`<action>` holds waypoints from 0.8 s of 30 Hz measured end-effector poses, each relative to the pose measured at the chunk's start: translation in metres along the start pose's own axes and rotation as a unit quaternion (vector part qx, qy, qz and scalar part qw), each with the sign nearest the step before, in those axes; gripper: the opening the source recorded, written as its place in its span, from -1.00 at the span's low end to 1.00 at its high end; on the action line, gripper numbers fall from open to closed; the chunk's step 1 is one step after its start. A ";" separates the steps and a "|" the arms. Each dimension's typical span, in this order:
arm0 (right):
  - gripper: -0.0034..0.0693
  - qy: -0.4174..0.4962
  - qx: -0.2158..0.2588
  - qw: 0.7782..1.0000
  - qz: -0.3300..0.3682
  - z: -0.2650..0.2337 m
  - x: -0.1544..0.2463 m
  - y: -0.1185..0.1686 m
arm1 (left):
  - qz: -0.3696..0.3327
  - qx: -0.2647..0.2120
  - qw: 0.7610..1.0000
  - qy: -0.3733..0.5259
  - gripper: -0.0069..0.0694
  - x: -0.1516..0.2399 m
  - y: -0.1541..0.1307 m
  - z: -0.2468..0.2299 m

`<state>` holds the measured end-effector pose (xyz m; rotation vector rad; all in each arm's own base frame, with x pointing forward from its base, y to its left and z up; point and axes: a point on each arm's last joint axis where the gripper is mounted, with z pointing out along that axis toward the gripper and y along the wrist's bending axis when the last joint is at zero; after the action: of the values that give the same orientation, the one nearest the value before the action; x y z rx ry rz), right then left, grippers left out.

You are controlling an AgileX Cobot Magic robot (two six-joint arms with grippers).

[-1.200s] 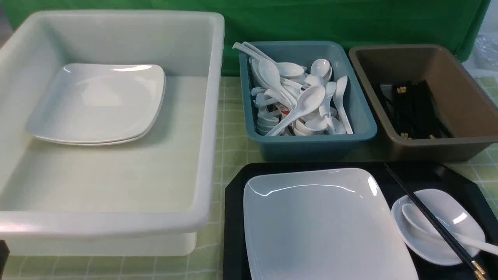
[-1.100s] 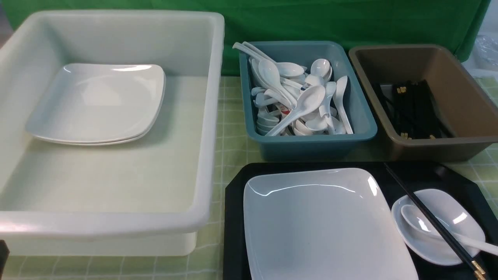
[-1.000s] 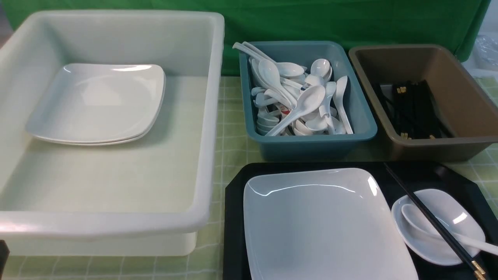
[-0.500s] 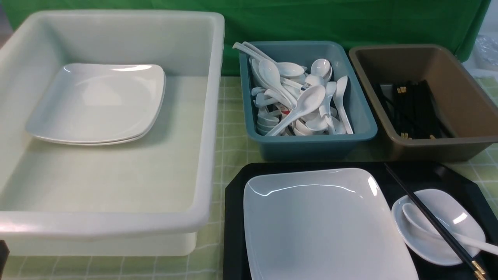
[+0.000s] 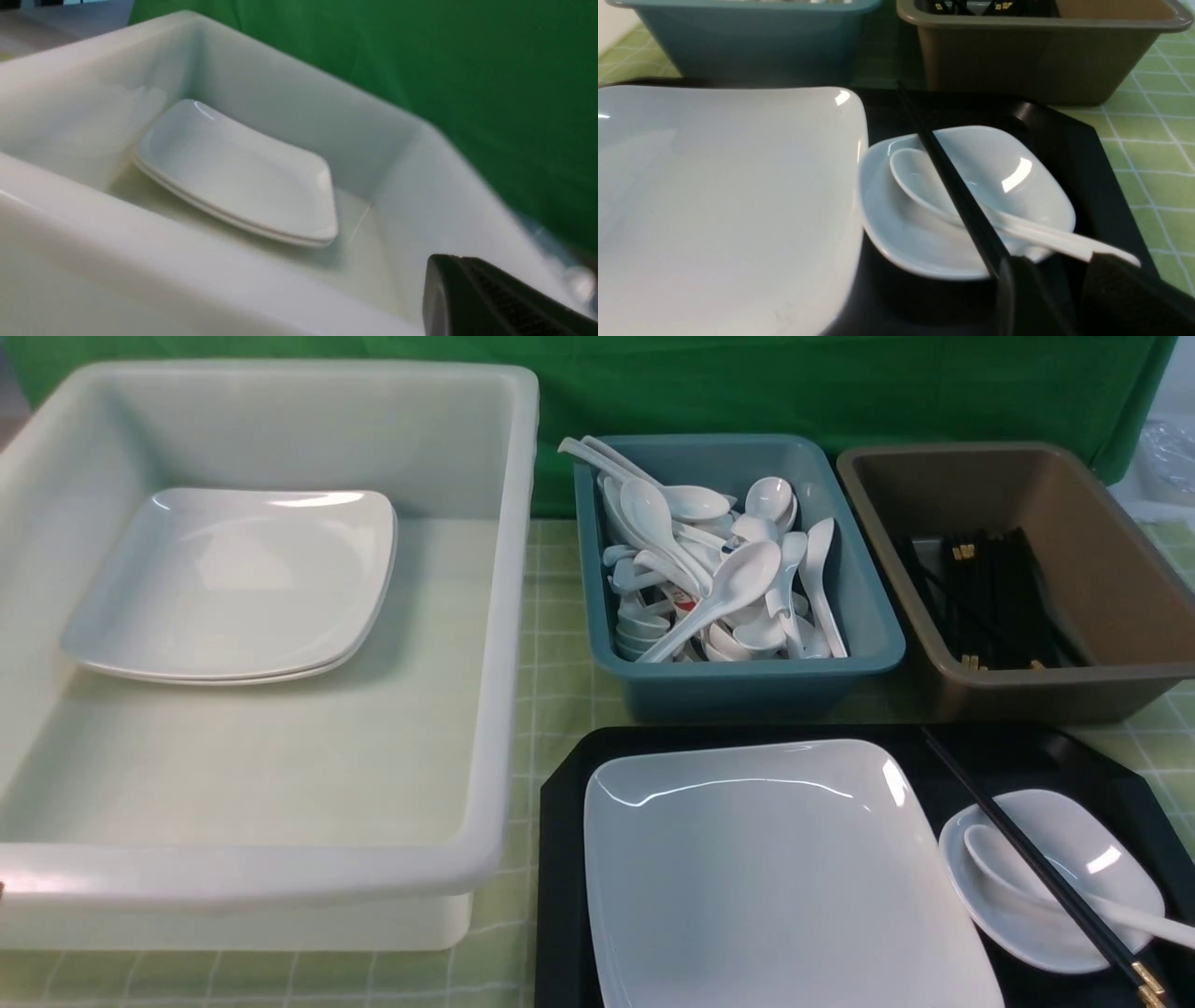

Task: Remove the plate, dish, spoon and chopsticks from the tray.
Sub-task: Use the right arm to grab a pair of chopsticks from the plate

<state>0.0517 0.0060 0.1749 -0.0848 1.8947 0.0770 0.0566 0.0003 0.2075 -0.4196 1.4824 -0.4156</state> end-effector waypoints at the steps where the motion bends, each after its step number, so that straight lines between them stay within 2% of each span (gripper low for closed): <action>1: -0.26 0.000 0.000 1.000 0.000 0.000 0.000 0.000 | -0.027 0.002 1.000 -0.011 -0.81 -0.002 0.000 0.000; 2: -0.26 0.000 0.000 1.000 0.000 0.000 0.000 0.000 | -0.033 0.003 0.999 -0.013 -0.81 -0.002 0.000 0.000; 5: -0.26 0.000 0.000 1.000 0.000 0.000 0.000 0.000 | -0.122 0.011 0.991 -0.047 -0.81 -0.009 -0.001 -0.001; 9: -0.26 0.000 0.000 1.000 0.000 0.000 0.000 0.000 | -0.107 0.037 0.993 -0.036 -0.81 -0.027 -0.017 -0.004; 11: -0.26 0.000 0.000 1.000 0.000 0.000 0.000 0.000 | -0.042 0.064 0.997 0.002 -0.81 -0.055 -0.042 -0.007; 15: -0.26 0.000 0.000 1.000 0.000 0.000 0.000 0.000 | 0.047 0.084 0.992 0.087 -0.81 -0.082 -0.069 0.004; 18: -0.26 0.000 0.000 1.000 0.000 0.000 0.000 0.000 | 0.144 0.103 0.961 0.214 -0.81 -0.096 -0.094 0.037; 19: -0.26 0.000 0.000 1.000 0.000 0.000 0.000 0.000 | 0.148 0.104 0.959 0.221 -0.81 -0.097 -0.095 0.039; 22: -0.26 -0.003 0.000 1.000 0.000 0.000 0.000 0.000 | 0.194 0.122 0.924 0.307 -0.81 -0.091 -0.109 0.074; 23: -0.26 -0.003 0.000 1.000 0.000 0.000 -0.001 0.000 | 0.193 0.123 0.921 0.316 -0.81 -0.088 -0.110 0.077; 24: -0.26 -0.014 -0.001 1.000 0.010 0.000 -0.002 0.000 | 0.204 0.142 0.907 0.340 -0.81 -0.081 -0.117 0.088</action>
<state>0.0524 0.0062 0.1773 -0.0657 1.8684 0.0936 0.1399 -0.0575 0.3404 0.3133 2.0871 -0.4527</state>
